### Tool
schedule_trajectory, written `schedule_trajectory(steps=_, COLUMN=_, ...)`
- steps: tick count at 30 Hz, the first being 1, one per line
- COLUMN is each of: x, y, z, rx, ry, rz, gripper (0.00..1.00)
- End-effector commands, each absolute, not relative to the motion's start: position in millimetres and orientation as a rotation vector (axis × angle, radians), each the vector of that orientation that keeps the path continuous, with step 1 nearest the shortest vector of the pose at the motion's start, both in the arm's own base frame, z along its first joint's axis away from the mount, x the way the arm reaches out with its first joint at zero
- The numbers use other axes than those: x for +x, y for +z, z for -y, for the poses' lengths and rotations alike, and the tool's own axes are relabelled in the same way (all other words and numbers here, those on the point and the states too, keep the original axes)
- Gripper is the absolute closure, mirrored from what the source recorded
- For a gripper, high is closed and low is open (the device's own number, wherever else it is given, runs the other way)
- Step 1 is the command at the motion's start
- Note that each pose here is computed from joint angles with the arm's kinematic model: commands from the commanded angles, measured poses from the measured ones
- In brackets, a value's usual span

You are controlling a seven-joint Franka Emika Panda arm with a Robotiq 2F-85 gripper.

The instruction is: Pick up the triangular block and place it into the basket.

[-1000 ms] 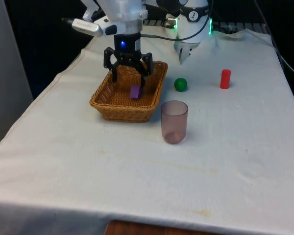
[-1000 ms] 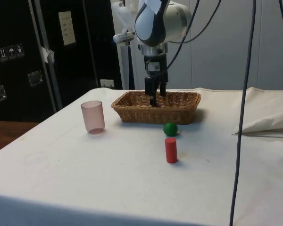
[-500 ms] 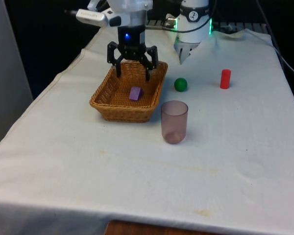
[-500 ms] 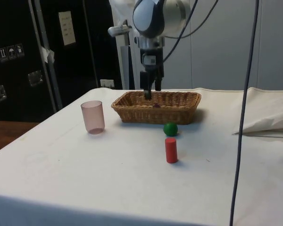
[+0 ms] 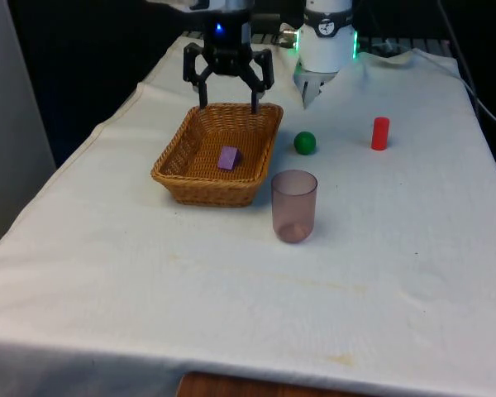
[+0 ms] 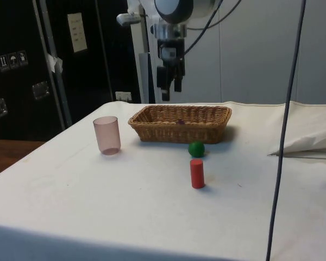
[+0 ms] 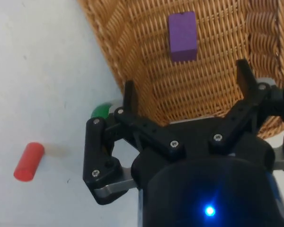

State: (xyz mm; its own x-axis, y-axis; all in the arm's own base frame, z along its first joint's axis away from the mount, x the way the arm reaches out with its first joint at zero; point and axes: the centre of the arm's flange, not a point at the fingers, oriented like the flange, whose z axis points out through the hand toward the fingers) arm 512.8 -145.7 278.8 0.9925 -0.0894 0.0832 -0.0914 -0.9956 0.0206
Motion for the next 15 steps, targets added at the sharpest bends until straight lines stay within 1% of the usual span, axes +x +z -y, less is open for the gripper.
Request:
schedule_trajectory(steps=1, x=513, y=285, z=143, rx=3.111, ry=0.134, rz=0.137, gripper=0.00)
schedule_trajectory(steps=9, x=517, y=306, z=135, rx=3.088, ry=0.130, rz=0.123, gripper=0.00)
schedule_trajectory(steps=15, x=522, y=314, z=125, rx=3.071, ry=0.113, rz=0.103, gripper=0.00)
